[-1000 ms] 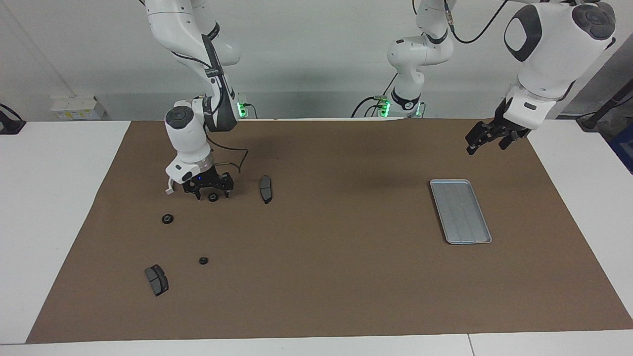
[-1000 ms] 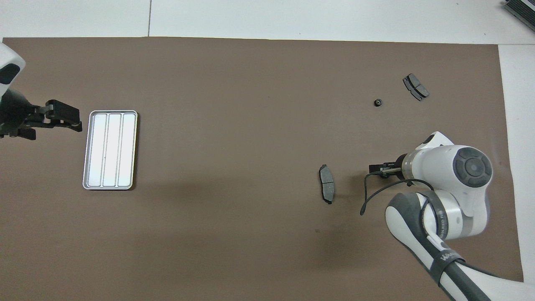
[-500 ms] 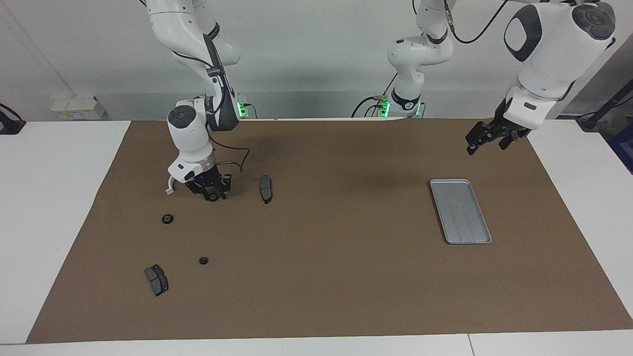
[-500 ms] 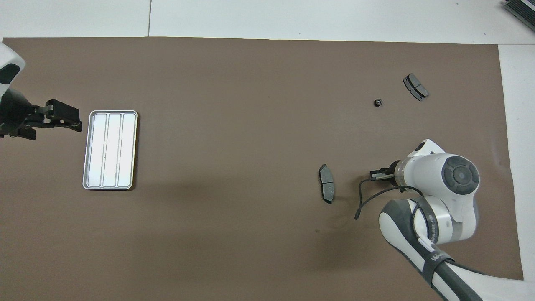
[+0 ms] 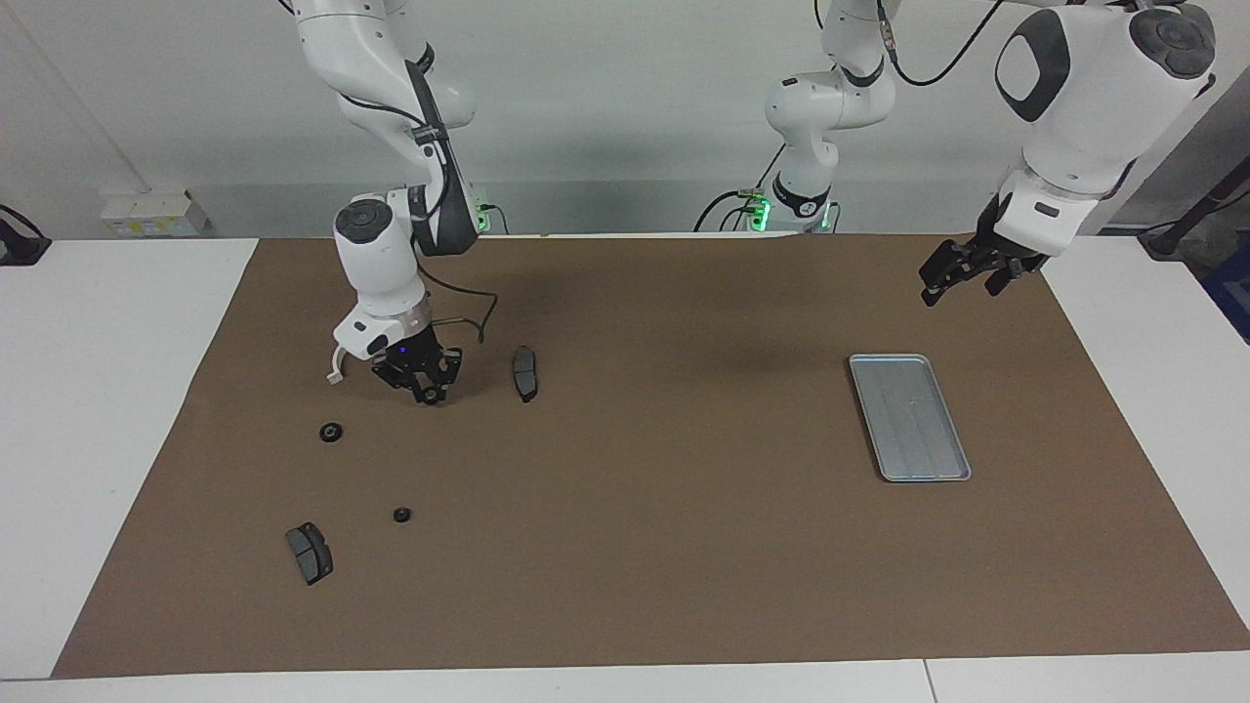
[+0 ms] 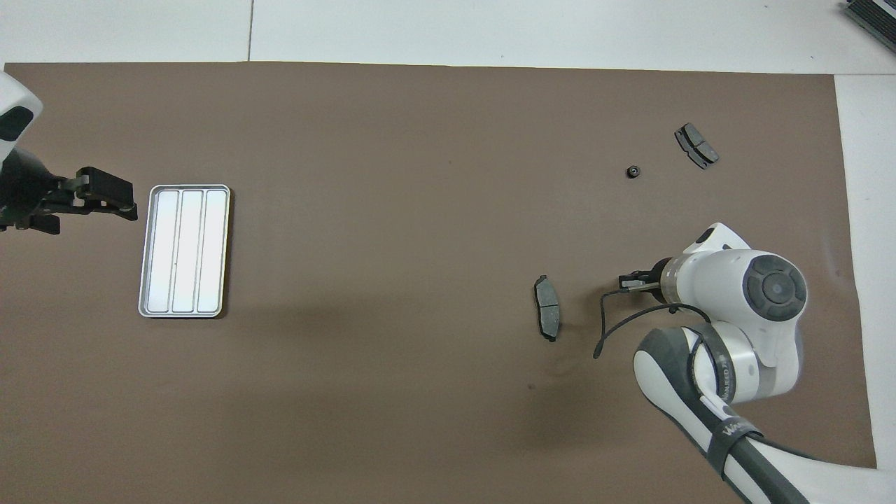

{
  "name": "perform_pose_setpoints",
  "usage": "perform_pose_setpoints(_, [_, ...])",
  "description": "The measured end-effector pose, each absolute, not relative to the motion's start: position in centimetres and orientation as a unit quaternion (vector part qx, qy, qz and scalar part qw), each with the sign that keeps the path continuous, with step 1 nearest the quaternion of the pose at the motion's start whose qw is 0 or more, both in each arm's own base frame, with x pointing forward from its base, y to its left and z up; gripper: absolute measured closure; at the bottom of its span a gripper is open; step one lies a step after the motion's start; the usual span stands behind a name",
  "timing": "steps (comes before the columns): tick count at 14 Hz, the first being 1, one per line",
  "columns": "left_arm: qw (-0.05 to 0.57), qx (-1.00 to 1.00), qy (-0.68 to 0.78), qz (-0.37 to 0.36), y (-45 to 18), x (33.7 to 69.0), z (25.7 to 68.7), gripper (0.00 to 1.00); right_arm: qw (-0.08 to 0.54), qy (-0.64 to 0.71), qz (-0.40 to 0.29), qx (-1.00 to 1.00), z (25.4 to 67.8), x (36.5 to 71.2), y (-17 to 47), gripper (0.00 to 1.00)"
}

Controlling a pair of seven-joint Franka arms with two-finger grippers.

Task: Pick bearing gear from pile to tray
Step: 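Reach and grasp the small black round part with the right gripper, then set the black part mid-table with the right gripper while the left gripper approaches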

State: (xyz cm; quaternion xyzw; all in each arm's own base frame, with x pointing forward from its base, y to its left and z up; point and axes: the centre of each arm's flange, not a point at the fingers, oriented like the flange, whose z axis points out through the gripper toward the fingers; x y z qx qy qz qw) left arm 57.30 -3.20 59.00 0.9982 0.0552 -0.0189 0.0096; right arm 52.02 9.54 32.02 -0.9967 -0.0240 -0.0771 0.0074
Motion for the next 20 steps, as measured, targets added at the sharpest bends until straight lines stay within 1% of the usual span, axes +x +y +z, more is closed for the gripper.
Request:
perform_pose_setpoints(4, [0.01,0.998,0.055,-0.019,-3.2,57.3,59.0,0.0,0.025,0.0,-0.082,-0.996,35.4,53.2,18.4,0.65])
perform_pose_setpoints(7, [0.01,0.998,0.055,-0.019,-3.2,57.3,59.0,0.0,0.042,0.02,-0.081,-0.996,36.5,53.9,25.4,0.65])
perform_pose_setpoints(9, [0.01,0.998,0.055,-0.019,-3.2,57.3,59.0,0.0,0.051,0.025,-0.08,-0.995,36.8,54.2,29.0,0.65])
perform_pose_setpoints(12, [0.01,0.998,0.055,-0.019,-3.2,57.3,59.0,0.0,0.055,0.034,-0.076,-0.995,36.3,54.1,33.2,0.65])
perform_pose_setpoints(15, [0.01,0.998,0.055,-0.019,-3.2,57.3,59.0,0.0,0.039,0.044,-0.078,-0.995,35.2,54.3,37.2,0.65])
perform_pose_setpoints(20, [0.01,0.998,0.051,-0.018,-3.5,57.3,59.0,0.0,0.033,0.033,-0.072,-0.996,32.0,53.5,43.2,0.65])
